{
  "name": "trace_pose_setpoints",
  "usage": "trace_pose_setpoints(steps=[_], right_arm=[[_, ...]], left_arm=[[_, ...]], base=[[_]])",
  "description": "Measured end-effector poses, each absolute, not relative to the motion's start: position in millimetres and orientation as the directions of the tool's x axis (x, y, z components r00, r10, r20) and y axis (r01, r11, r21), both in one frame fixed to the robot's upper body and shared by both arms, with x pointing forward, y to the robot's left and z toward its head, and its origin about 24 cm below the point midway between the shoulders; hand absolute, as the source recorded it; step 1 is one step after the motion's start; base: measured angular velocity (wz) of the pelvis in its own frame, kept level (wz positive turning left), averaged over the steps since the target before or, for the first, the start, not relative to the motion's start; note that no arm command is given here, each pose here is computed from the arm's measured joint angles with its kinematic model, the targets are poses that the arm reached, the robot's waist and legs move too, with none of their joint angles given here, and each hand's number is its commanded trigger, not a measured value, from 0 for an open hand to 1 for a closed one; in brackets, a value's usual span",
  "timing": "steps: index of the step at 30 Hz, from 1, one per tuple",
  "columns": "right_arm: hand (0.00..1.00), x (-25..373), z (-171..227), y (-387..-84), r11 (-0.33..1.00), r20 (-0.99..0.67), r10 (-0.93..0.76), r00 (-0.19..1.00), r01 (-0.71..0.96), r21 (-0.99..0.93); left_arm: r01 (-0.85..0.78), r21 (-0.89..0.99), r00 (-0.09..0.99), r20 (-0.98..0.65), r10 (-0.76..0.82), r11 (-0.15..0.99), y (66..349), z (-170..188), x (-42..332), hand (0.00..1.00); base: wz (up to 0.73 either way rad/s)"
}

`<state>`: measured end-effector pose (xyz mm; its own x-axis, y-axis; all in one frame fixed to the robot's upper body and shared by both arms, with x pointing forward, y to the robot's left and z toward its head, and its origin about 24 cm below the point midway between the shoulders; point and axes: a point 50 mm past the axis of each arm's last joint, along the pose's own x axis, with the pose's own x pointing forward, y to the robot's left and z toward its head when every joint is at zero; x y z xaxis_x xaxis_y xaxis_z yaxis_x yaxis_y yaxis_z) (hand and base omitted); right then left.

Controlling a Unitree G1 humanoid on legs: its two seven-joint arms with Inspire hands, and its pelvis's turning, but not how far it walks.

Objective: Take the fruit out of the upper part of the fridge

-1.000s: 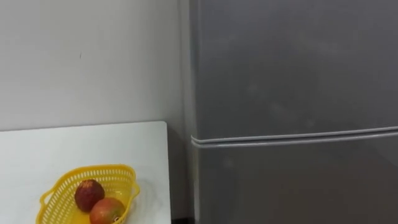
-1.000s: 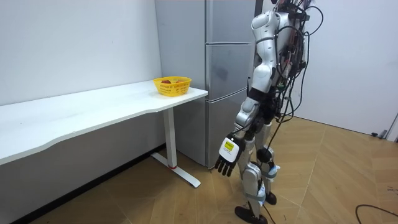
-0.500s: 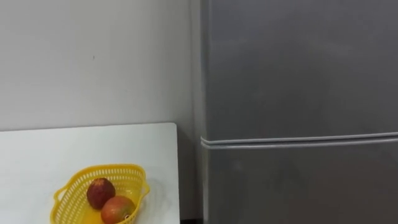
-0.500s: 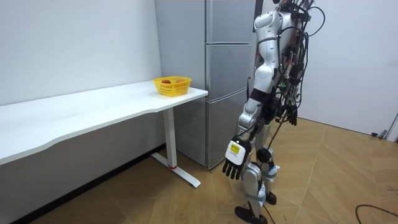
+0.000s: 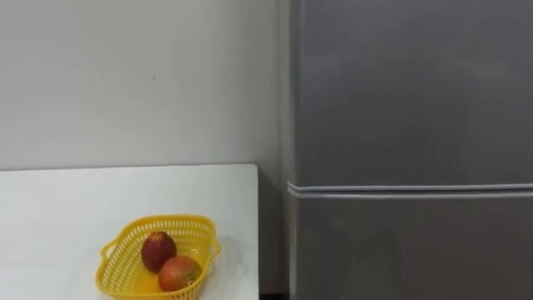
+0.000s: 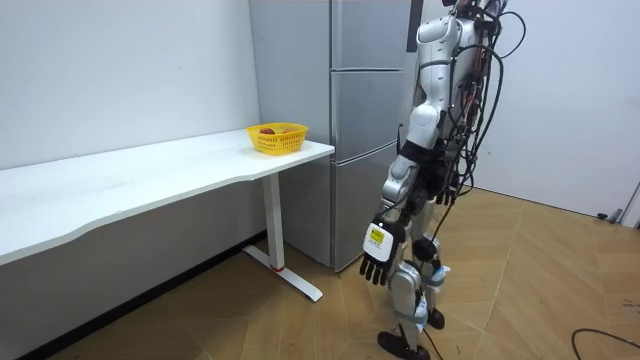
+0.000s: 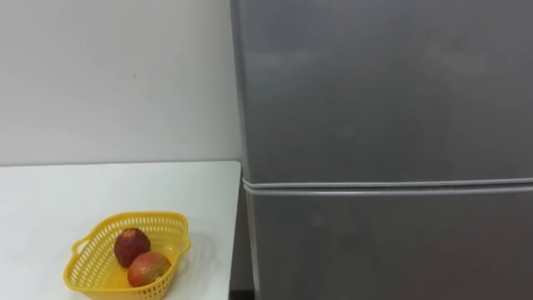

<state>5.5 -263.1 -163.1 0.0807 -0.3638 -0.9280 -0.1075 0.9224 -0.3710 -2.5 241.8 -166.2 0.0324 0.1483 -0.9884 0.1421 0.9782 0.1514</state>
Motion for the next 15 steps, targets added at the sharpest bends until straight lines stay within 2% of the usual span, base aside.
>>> trace_pose_setpoints(steps=[15], right_arm=[[0.00,16.5,-165.8,-254.3,0.934,-0.957,-0.283,0.058,-0.209,-0.289]], left_arm=[[0.212,0.136,0.017,-0.991,0.135,0.968,239.6,-165.3,2.4,0.00]], base=[[0.01]])
